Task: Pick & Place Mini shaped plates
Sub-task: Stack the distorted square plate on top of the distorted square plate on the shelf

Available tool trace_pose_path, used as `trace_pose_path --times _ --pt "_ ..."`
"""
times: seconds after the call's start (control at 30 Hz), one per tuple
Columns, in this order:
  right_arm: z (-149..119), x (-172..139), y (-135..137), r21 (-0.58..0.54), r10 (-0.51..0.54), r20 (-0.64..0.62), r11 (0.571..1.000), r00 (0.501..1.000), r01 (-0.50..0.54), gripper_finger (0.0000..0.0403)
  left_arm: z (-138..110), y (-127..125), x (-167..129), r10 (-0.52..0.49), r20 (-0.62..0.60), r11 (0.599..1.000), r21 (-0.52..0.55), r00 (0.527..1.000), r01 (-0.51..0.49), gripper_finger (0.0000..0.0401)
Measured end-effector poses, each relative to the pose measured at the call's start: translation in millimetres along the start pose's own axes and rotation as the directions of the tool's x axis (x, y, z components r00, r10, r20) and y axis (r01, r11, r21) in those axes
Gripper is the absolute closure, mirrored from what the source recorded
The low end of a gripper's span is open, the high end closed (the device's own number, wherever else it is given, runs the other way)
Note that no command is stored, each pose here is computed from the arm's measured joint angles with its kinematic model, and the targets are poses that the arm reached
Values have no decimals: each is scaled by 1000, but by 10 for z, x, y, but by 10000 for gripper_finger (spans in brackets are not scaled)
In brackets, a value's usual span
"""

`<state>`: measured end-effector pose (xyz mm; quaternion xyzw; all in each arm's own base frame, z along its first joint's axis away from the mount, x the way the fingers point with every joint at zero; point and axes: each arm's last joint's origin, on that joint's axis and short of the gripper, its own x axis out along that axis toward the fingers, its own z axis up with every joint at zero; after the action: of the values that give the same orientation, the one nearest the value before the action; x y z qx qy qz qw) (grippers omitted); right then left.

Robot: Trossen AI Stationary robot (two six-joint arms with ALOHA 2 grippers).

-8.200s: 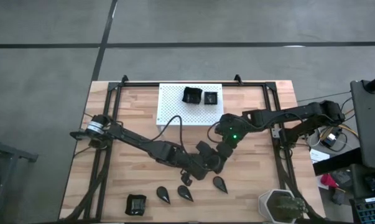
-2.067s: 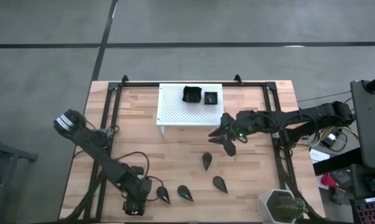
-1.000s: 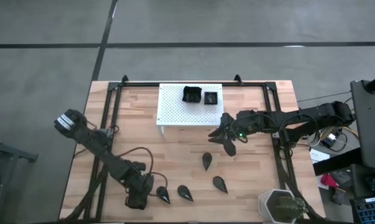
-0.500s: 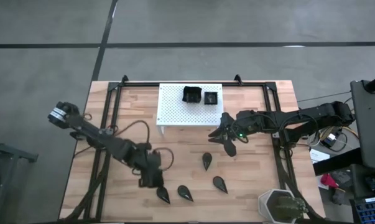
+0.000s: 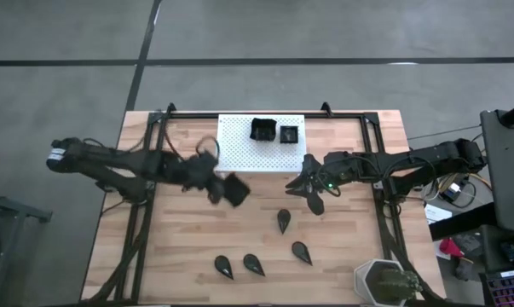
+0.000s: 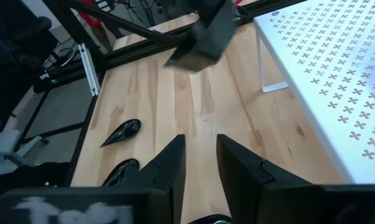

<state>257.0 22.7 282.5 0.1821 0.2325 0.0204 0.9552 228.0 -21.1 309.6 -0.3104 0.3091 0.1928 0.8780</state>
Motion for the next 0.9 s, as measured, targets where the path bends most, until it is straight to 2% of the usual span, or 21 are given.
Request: trace_pose_path --times 0.2,0.37,0.47,0.53,0.7,0.9 --pt "0 0 0 0 0 0 1000 1000 0 315 473 245 -13 -115 156 982 -134 981 136 401" --pt "-11 3 -4 -3 -1 -3 1000 1000 1 324 766 478 23 -123 264 962 -206 957 180 401" --pt "-11 3 -5 -3 -1 -3 1000 1000 1 328 946 593 16 -177 338 940 -221 925 260 401" --pt "-13 4 -5 -3 -2 -4 1000 1000 2 330 1035 669 24 -176 378 931 -236 909 279 401" --pt "-21 6 -9 -25 -3 -6 1000 1000 3 327 1180 834 167 -127 371 930 -279 920 241 401" --pt "-36 11 -16 -25 -5 -10 1000 1000 4 321 1386 817 403 -148 323 927 -284 935 245 401"
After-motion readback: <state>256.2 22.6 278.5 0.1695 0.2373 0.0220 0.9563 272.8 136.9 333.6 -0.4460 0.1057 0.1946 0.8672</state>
